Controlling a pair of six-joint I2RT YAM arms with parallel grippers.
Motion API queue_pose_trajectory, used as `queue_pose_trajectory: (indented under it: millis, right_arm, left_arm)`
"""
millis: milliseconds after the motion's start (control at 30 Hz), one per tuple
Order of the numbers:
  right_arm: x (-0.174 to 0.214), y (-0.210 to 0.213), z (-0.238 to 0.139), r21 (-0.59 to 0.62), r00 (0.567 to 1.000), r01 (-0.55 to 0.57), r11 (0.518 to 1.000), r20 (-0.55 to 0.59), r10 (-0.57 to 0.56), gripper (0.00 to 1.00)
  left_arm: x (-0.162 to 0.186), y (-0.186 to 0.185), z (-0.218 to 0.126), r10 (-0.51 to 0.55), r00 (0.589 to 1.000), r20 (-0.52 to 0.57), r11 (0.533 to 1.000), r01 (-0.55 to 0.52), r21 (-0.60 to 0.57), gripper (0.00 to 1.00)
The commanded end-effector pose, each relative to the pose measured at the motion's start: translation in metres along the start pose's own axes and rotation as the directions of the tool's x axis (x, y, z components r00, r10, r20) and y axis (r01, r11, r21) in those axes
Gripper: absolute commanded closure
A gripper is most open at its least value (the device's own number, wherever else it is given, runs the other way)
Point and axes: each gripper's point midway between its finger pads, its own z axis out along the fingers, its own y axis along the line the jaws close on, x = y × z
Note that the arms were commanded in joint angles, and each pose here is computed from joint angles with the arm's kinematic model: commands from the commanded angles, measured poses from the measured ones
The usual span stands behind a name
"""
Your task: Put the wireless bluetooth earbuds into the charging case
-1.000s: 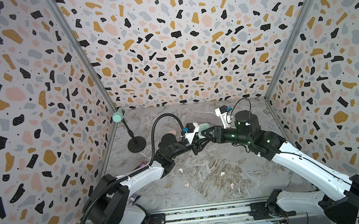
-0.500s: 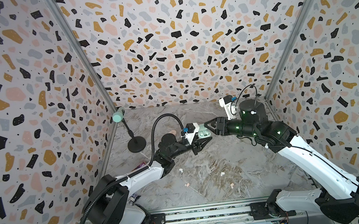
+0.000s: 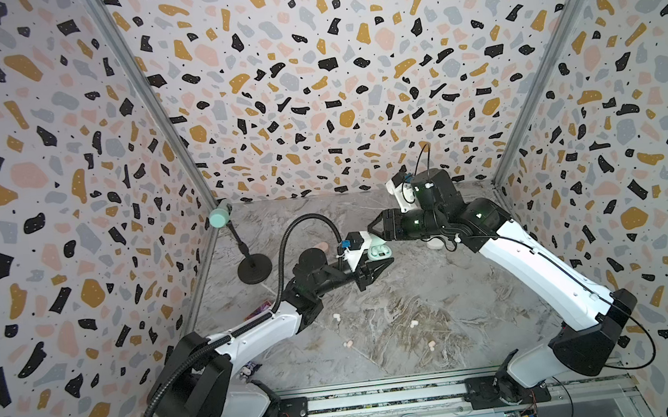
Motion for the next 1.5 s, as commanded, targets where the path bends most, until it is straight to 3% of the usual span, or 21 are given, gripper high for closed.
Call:
queue_pose_trajectory:
  millis: [0, 733, 933, 1100, 1267, 1467]
  right_arm:
    - [0.007, 0.009, -0.018, -0.014, 1.000, 0.021, 1.000, -0.006, -0.022, 0.46]
    - [0.067, -0.018, -0.008, 0.117, 0.986, 0.001, 0.993, -0.165, 0.018, 0.52]
    - [0.055, -0.004, -0.009, 0.085, 0.990, 0.008, 0.996, -0.141, 0.004, 0.32]
    - [0.057, 0.002, 0.002, 0.079, 0.986, 0.030, 0.996, -0.165, -0.017, 0.27]
    - [0.059, 0.002, 0.009, 0.080, 0.982, 0.035, 0.996, -0.190, -0.020, 0.29]
    - [0.060, 0.004, 0.012, 0.070, 0.979, 0.032, 0.997, -0.202, -0.018, 0.40]
  left_arm:
    - [-0.017, -0.006, -0.002, 0.054, 0.998, 0.044, 0.998, -0.055, 0.016, 1.00]
    - [-0.016, -0.001, -0.003, 0.053, 0.998, 0.036, 0.999, -0.053, -0.007, 1.00]
    - [-0.011, -0.002, -0.002, 0.046, 0.999, 0.024, 0.999, -0.046, 0.000, 1.00]
    - [-0.011, -0.003, -0.003, 0.044, 0.999, 0.025, 0.999, -0.044, 0.002, 1.00]
    - [-0.012, -0.004, -0.004, 0.048, 0.999, 0.026, 0.999, -0.048, 0.002, 1.00]
    - [-0.011, -0.004, -0.005, 0.047, 0.999, 0.024, 0.999, -0.047, 0.000, 1.00]
